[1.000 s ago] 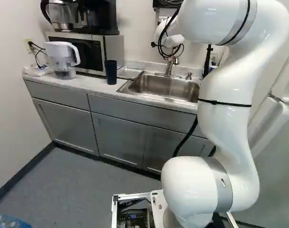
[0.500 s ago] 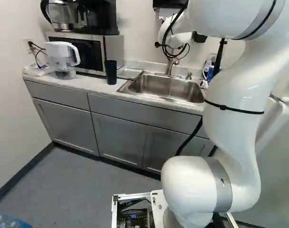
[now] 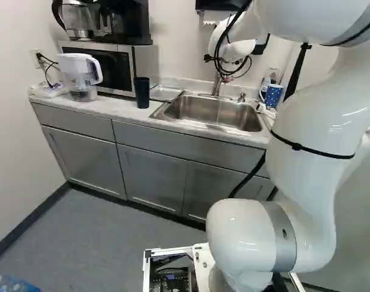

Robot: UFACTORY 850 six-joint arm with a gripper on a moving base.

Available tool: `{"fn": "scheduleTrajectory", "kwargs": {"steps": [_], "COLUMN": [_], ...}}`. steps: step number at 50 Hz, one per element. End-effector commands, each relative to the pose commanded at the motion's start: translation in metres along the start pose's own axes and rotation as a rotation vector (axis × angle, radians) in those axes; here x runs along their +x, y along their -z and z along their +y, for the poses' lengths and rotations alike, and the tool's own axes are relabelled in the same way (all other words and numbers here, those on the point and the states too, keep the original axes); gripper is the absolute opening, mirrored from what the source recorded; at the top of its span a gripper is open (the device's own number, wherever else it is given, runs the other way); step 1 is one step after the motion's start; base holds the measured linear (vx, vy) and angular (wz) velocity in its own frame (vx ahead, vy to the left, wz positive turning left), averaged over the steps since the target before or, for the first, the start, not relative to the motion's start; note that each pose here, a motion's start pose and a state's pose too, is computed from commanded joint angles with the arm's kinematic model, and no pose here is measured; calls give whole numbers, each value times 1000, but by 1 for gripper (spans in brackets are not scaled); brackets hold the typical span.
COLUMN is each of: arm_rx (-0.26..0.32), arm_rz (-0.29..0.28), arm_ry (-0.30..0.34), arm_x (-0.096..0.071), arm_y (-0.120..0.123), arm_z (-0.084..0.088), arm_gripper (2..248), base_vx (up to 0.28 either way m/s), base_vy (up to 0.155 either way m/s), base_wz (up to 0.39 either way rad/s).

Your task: Rinse the cup and place it in the tray

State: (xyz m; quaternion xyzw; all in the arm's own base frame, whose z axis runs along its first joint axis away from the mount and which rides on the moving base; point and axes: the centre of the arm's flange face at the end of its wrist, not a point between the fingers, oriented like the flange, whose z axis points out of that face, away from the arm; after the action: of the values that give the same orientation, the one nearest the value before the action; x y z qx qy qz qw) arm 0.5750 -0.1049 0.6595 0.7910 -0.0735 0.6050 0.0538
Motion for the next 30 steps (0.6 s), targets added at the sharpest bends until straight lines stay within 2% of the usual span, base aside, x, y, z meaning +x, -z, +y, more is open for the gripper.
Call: {"fn": "scheduleTrajectory", "kwargs": {"steps": [9,30], "arm_rx": [-11,-32], "arm_rz": [-63,-278], "arm_ry": [-3,-14], "arm_x": [-9,-38], "arm_y": [17,58], "arm_z": [6,18], "arm_gripper": [247,247], "base_vx": [0,0], "base_vy": [0,0], "base_wz": [0,0]}}
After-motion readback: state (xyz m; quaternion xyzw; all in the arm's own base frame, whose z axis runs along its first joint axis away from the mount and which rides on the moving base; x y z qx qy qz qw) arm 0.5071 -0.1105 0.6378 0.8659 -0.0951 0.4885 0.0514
